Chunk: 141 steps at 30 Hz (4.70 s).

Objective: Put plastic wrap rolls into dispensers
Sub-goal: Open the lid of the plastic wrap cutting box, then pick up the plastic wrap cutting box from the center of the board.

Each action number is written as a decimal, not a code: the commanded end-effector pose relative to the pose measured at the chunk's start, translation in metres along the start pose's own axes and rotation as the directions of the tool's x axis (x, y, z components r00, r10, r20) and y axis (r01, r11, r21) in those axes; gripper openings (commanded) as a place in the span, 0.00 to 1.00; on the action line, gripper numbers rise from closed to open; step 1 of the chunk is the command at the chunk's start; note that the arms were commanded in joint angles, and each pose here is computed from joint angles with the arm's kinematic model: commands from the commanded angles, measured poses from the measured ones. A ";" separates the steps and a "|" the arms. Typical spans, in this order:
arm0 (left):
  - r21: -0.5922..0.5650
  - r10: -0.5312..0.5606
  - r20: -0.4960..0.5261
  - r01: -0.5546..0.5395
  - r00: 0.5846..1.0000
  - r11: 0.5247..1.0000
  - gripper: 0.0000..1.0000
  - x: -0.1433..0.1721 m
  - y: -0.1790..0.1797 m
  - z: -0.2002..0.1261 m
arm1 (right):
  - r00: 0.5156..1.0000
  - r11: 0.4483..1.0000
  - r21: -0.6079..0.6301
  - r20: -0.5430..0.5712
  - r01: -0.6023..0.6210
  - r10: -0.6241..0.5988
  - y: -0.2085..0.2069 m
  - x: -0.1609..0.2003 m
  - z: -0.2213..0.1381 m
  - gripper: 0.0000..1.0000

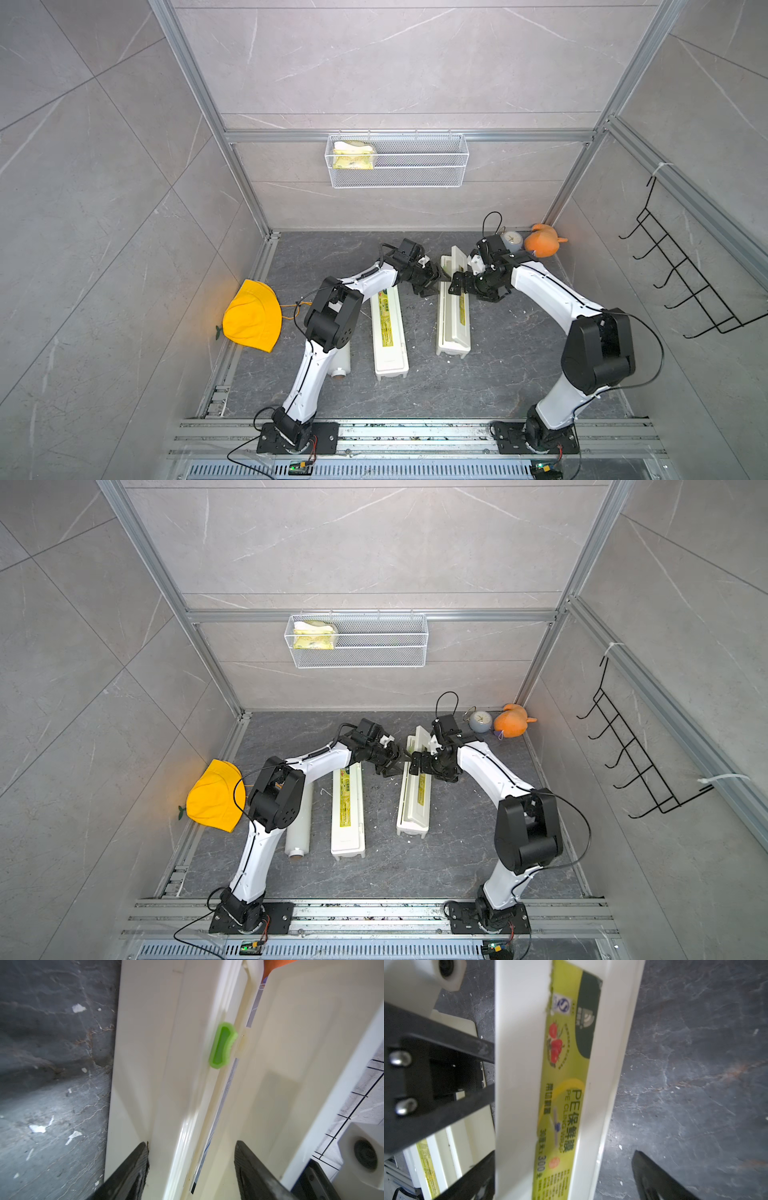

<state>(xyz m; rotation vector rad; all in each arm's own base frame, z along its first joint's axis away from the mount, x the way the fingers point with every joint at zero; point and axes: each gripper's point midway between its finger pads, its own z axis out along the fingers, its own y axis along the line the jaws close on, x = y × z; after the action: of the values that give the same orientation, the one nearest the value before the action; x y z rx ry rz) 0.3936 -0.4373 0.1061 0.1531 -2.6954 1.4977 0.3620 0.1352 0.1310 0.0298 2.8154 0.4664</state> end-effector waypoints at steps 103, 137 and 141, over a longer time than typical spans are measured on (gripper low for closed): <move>-0.084 -0.122 0.452 0.178 0.884 0.980 0.70 0.051 0.159 -0.278 | 0.952 0.912 0.274 -0.065 0.304 -0.298 0.224 0.019 0.127 1.00; -0.084 -0.124 0.448 0.180 0.886 0.980 0.70 0.050 0.163 -0.277 | 0.955 0.945 0.191 -0.183 0.266 -0.233 0.213 0.034 0.179 1.00; -0.082 -0.124 0.453 0.180 0.883 0.980 0.70 0.050 0.162 -0.280 | 0.956 0.946 0.174 -0.158 0.273 -0.246 0.218 0.030 0.169 1.00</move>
<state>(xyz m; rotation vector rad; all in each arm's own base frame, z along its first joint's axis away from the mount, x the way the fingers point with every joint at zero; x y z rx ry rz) 0.3197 -0.1177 0.1120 0.8355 -2.9874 1.3292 0.3787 0.3967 0.0427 -0.3263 2.9178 0.1332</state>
